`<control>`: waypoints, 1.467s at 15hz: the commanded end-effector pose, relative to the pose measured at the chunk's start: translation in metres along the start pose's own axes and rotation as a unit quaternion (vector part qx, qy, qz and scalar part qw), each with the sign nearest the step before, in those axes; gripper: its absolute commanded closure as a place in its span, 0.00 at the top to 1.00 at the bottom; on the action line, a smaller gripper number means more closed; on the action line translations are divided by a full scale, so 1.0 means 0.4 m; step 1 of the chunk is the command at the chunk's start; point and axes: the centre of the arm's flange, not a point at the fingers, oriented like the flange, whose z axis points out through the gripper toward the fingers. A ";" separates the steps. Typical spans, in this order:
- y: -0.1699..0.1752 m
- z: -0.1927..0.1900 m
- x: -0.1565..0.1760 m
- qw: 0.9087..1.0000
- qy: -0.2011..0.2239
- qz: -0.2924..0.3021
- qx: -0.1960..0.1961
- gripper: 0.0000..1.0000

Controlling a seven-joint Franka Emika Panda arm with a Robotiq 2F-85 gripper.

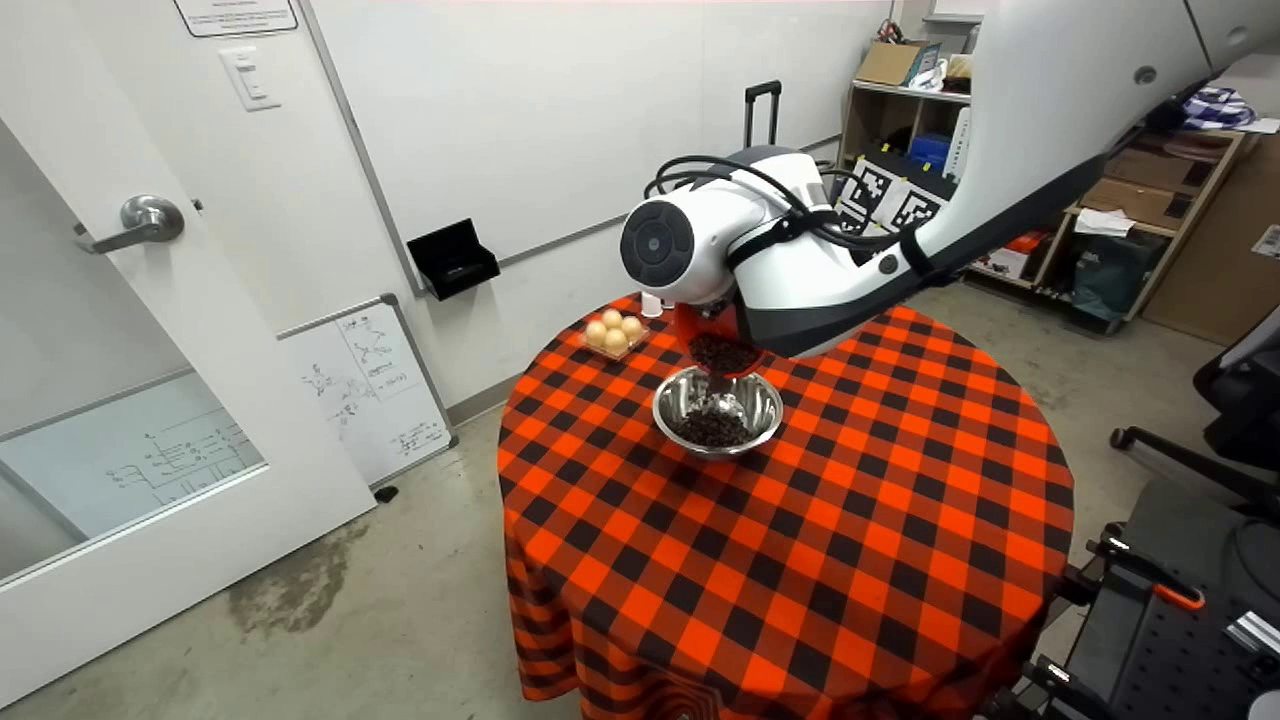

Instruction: Pour the beans in the red bowl into the metal bowl

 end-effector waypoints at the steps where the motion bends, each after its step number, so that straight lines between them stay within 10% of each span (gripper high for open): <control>1: 0.010 -0.006 -0.021 1.000 -0.014 -0.006 -0.004 0.03; 22: 0.103 0.151 0.031 0.969 -0.199 0.060 0.135 0.03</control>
